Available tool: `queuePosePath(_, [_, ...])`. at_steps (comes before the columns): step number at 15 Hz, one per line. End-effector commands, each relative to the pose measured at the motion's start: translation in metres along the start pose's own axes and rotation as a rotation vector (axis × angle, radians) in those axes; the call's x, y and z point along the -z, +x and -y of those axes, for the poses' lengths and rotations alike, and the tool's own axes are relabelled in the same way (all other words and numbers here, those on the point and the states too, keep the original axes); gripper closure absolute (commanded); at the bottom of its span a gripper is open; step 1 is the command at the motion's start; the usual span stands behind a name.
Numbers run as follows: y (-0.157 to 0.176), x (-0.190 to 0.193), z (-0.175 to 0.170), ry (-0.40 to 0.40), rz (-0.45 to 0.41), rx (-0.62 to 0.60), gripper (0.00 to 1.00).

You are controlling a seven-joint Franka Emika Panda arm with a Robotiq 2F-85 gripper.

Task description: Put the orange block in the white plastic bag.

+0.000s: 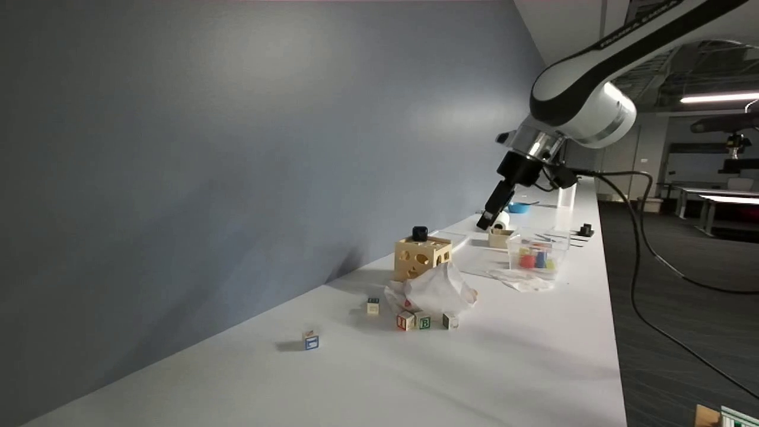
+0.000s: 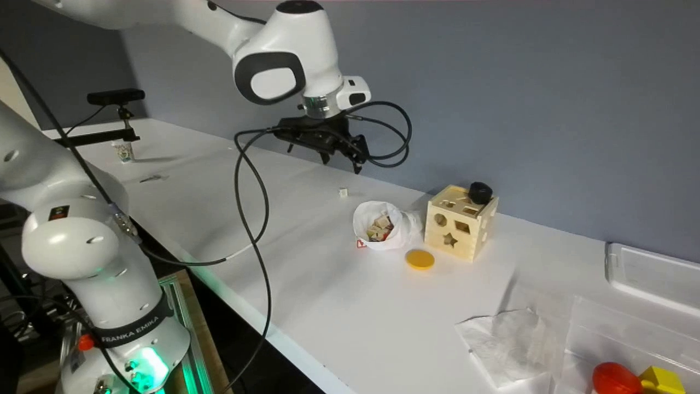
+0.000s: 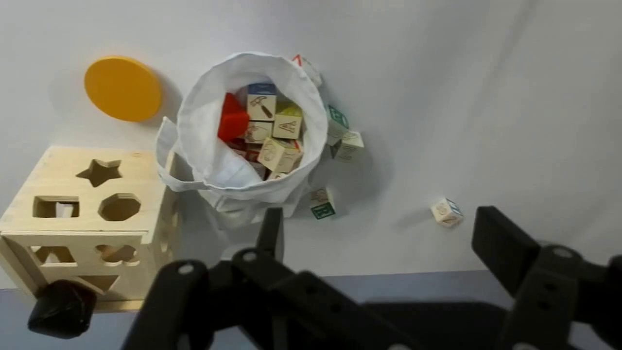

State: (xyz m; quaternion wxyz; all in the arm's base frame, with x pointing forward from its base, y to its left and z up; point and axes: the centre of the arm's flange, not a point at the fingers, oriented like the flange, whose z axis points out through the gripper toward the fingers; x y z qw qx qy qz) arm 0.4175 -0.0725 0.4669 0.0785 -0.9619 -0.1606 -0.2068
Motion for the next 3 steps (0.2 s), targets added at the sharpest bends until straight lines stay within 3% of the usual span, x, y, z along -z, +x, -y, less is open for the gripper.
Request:
queuePosePath(1, [0.0,0.01,0.006,0.016,-0.004,-0.003,0.0])
queuePosePath(3, [0.0,0.021,0.011,0.026,-0.015,-0.004,0.0])
